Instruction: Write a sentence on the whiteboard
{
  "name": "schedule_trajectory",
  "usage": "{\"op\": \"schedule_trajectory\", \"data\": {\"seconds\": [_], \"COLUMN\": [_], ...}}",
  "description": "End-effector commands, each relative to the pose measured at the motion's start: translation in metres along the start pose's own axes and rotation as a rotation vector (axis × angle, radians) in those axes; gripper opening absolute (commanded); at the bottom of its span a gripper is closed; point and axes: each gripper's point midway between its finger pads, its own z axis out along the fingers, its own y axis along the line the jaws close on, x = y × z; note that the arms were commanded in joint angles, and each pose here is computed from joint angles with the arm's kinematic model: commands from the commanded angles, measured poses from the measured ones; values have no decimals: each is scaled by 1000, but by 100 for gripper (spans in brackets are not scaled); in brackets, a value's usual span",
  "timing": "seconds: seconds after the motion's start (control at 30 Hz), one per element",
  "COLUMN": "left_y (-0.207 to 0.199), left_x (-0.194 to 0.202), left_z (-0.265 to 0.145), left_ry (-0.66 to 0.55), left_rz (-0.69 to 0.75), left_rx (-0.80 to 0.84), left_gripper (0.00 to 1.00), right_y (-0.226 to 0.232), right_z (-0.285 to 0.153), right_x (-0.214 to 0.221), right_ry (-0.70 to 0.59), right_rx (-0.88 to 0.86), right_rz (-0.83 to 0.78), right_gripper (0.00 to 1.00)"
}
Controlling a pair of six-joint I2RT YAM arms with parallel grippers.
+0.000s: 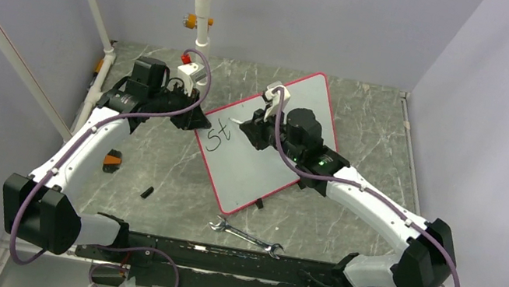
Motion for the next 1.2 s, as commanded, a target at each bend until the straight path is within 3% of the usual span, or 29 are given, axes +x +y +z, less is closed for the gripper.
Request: {"op": "schedule_trajectory", "data": {"seconds": [0.0, 0.73, 1.17], "left_y": [27, 23, 23], "left_x": [-9, -10, -9], "left_z": [-8, -8, -7], "left_ry": [-22, -28, -24], "left_rz": [117, 120, 120], "left_rx": [-153, -134, -133], "left_gripper": [0, 0, 0], "right_y": [-1, -9, -4], "right_z": [4, -10, -25], "right_x": [-26, 22, 29], "right_ry": [-68, 27, 37], "right_rx": [9, 38, 23], "right_rz": [-17, -3, 18], "right_gripper": [0, 0, 0]}}
